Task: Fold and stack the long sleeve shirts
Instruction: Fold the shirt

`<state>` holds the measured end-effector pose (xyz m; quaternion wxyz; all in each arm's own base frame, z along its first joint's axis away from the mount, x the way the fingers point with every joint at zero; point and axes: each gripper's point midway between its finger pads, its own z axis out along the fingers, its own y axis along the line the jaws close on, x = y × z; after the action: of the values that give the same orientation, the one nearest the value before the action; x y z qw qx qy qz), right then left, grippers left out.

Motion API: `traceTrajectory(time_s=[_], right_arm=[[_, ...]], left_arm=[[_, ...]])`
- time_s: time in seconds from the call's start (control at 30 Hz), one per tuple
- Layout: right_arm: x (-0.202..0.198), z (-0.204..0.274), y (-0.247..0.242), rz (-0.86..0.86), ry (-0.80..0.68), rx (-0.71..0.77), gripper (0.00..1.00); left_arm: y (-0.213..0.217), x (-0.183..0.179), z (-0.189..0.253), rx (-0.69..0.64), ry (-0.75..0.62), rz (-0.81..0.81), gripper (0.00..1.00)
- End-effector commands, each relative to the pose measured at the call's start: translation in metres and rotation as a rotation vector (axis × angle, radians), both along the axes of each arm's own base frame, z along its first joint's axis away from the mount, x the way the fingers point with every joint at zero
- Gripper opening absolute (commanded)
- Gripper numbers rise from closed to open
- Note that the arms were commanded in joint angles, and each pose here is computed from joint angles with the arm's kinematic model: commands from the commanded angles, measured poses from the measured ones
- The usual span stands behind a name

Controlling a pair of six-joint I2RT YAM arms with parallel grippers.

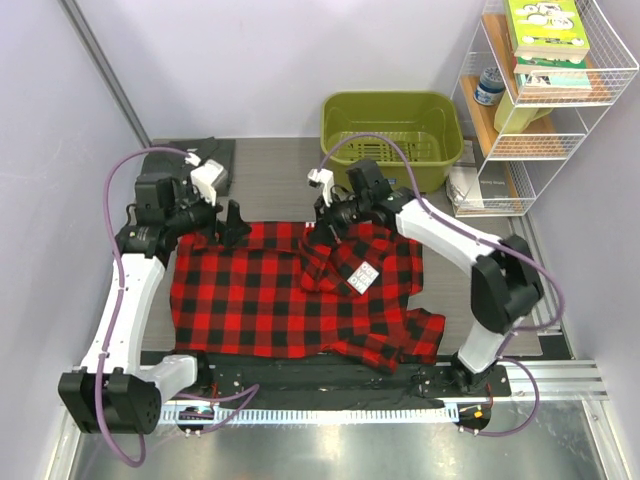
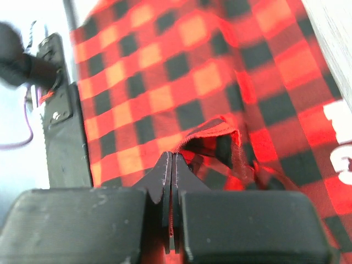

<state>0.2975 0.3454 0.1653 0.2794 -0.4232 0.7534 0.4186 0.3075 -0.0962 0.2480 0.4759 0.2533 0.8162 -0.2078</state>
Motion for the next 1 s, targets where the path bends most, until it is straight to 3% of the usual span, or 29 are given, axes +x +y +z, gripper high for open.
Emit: traceTrajectory(time_s=[0.0, 0.27, 0.5, 0.6, 0.77, 0.8, 0.97], right_arm=[[-0.045, 0.074, 0.007, 0.204, -0.299, 0.076, 0.01], [-0.114, 0.092, 0.001, 0.422, -0.538, -0.004, 0.01], [-0.113, 0.097, -0.007, 0.299, -0.588, -0.057, 0.01], [-0.114, 0.102, -0.007, 0.251, -0.621, -0.015, 0.01], [-0.072, 0.117, -0.015, -0.100, -0.614, -0.050, 0.01], [-0.067, 0.128, -0.014, -0.167, -0.599, -0.001, 0.01], [-0.055, 0.146, -0.007, -0.394, -0.445, 0.153, 0.01]], left_arm=[[-0.042, -0.046, 0.010, -0.034, -0.079, -0.356, 1.00], [-0.085, -0.094, 0.012, -0.030, -0.148, -0.670, 1.00], [-0.116, -0.134, 0.005, -0.060, -0.158, -0.794, 1.00], [-0.126, -0.115, 0.004, -0.112, -0.133, -0.661, 0.99], [-0.132, -0.091, 0.004, -0.199, -0.048, -0.438, 0.95], [-0.125, -0.079, 0.002, -0.222, -0.006, -0.300, 0.95], [-0.124, -0.084, -0.005, -0.236, -0.047, -0.153, 0.99]])
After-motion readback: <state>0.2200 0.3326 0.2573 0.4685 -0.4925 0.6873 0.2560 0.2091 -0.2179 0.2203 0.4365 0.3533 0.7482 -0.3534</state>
